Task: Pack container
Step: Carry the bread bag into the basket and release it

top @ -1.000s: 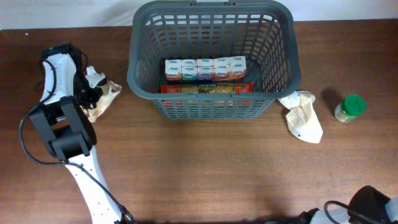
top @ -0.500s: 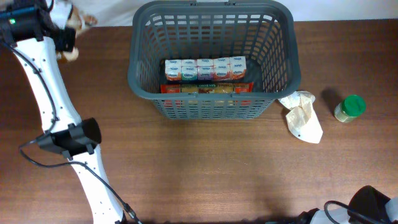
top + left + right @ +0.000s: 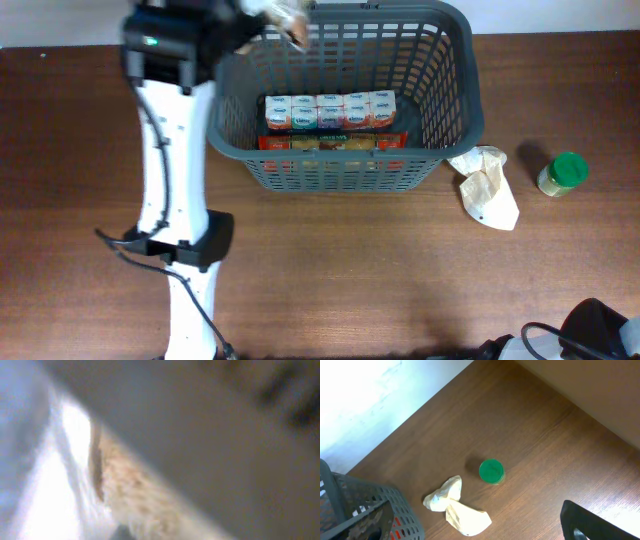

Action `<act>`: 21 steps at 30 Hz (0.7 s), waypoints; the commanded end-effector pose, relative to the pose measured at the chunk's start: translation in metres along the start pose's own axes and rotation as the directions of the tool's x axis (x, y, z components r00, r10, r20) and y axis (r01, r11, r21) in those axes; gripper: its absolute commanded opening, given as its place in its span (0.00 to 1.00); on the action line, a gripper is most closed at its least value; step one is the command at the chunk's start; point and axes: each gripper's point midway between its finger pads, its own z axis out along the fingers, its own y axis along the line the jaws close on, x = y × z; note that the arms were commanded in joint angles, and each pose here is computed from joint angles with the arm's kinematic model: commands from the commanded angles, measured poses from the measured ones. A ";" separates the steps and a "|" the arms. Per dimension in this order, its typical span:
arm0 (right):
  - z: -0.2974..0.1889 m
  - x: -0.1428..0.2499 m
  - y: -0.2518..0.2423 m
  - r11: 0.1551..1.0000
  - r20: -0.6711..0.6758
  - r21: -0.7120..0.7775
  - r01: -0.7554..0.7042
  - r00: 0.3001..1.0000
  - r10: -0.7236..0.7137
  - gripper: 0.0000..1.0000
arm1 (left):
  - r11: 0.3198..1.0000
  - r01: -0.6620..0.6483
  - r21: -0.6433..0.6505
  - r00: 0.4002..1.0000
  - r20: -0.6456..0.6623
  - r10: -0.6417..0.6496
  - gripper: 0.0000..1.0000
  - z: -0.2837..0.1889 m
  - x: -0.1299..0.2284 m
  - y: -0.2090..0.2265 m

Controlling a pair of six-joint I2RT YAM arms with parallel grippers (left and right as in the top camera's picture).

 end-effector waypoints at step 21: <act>-0.003 -0.001 -0.002 1.000 0.011 0.010 0.001 1.000 -0.001 0.99 | 0.829 -0.106 0.550 0.994 0.081 0.074 0.99 0.105 -0.053 -0.260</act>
